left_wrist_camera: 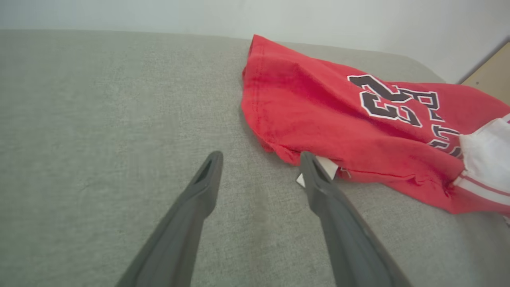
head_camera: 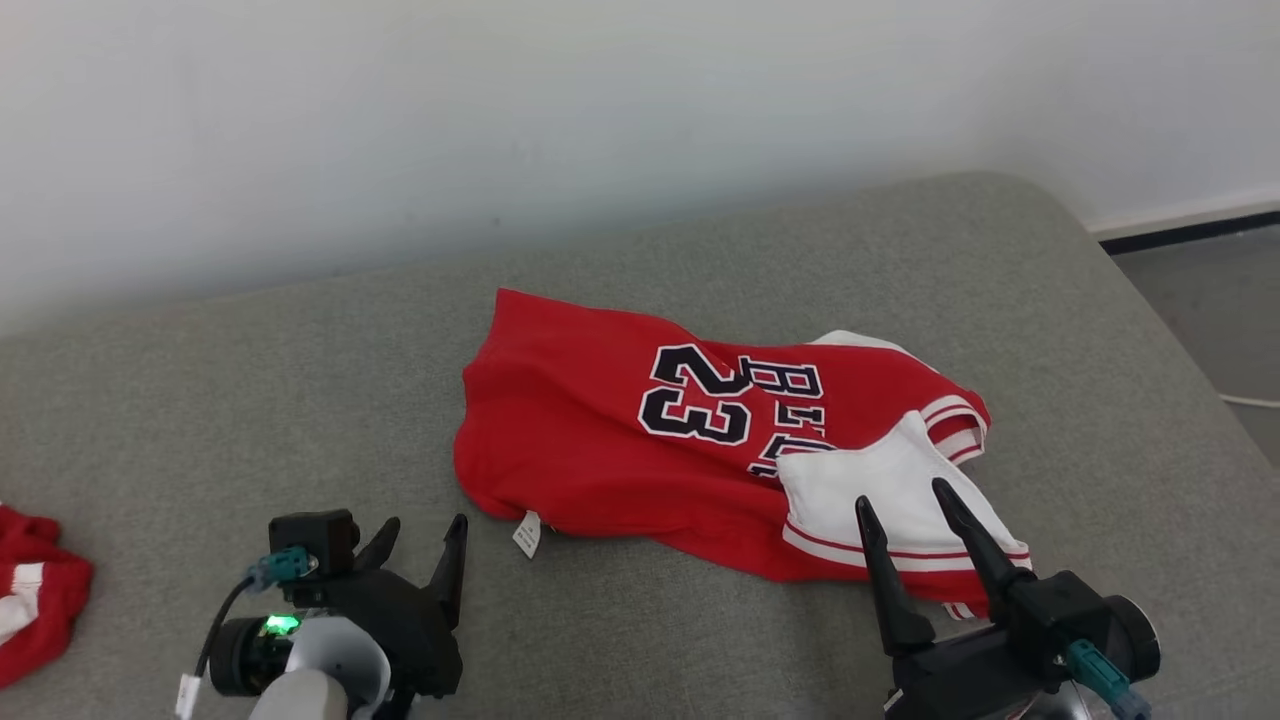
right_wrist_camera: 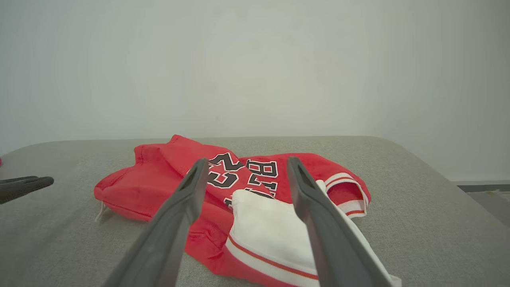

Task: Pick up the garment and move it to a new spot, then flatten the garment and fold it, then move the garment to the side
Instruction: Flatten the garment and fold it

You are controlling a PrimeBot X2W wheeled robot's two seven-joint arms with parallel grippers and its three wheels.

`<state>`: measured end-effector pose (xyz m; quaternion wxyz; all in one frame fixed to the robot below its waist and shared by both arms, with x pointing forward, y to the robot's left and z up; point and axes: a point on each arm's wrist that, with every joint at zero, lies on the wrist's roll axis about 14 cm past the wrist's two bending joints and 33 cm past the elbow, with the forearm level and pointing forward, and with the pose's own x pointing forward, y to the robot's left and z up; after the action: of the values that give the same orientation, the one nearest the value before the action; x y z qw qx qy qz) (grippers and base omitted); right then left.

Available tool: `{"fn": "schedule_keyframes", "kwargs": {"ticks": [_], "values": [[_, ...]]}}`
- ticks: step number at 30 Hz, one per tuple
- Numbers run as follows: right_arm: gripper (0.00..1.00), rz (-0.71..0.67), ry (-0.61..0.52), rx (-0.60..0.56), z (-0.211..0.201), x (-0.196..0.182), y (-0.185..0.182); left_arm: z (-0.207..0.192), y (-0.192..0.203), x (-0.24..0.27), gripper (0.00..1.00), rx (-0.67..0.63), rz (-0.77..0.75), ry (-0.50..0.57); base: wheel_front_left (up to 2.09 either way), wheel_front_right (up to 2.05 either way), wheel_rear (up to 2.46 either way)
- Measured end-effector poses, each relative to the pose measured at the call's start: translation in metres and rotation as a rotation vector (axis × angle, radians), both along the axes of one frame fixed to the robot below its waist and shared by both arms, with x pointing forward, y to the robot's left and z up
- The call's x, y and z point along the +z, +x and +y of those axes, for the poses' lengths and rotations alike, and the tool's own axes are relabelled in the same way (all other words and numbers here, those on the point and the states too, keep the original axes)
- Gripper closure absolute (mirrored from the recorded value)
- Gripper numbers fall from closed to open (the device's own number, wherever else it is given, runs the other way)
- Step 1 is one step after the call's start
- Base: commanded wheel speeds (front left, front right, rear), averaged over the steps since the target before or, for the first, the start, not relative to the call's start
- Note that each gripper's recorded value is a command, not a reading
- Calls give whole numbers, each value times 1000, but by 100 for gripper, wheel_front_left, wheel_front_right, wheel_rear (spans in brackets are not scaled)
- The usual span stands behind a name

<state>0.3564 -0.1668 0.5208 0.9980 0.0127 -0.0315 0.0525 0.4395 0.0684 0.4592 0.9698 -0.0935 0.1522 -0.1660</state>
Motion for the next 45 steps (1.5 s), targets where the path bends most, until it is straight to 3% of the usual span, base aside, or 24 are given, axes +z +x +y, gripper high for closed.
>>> {"fn": "schedule_keyframes", "kwargs": {"ticks": [8,18,19,20,35,45], "values": [[0,44,10,-61,-20,-17,3,-36,14,-40,0,-102,109,24,0,0,0],[0,85,16,-122,-38,-32,-1,-49,31,-56,2,-111,113,16,0,0,0],[0,88,17,-125,-39,-33,-1,-51,32,-56,58,-114,107,15,0,0,0],[0,90,17,-127,-40,-34,-2,-52,32,-56,100,-117,103,14,0,0,0],[0,81,33,-63,-19,-30,-3,-16,15,-20,100,-18,-30,-90,0,0,0],[0,64,40,6,3,-23,-3,41,-29,-4,100,59,-24,-43,0,0,0]]}}
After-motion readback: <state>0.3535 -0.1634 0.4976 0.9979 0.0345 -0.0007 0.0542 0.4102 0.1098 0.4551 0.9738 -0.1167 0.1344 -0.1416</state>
